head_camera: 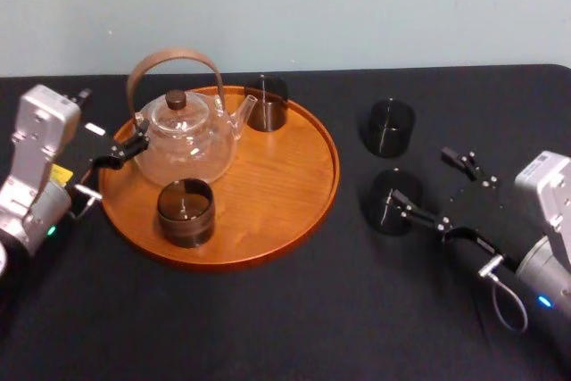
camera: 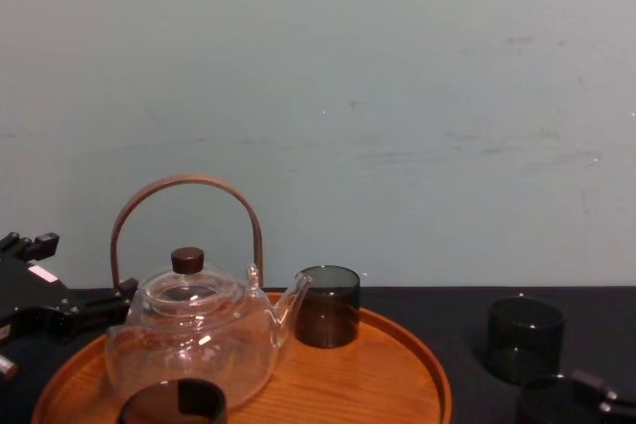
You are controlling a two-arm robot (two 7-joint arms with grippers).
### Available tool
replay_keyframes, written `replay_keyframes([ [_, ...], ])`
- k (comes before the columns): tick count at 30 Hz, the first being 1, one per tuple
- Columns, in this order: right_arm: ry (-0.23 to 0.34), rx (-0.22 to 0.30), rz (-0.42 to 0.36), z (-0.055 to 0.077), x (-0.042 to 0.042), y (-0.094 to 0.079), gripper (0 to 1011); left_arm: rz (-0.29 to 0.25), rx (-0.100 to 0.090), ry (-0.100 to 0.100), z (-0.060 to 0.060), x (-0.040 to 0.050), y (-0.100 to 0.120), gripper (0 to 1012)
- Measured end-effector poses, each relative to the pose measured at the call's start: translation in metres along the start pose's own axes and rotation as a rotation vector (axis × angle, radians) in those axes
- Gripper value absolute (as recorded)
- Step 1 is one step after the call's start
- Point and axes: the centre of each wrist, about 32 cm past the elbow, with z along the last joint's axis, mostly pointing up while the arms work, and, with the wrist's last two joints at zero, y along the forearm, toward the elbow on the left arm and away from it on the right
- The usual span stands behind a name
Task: Pick up the glass from the table and place it on the tray.
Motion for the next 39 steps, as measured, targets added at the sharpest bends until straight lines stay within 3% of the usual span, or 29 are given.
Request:
replay_keyframes([
  [11, 0.022, -0.008, 0.02, -0.007, -0.0057, 0.001, 1002, 0.0, 0.0, 0.0, 0.0, 0.0, 0.0, 1010],
  [39, 0.085, -0.057, 0.022, -0.033, -0.0058, 0.01, 1002, 0.0, 0.0, 0.0, 0.0, 0.0, 0.0, 1010],
])
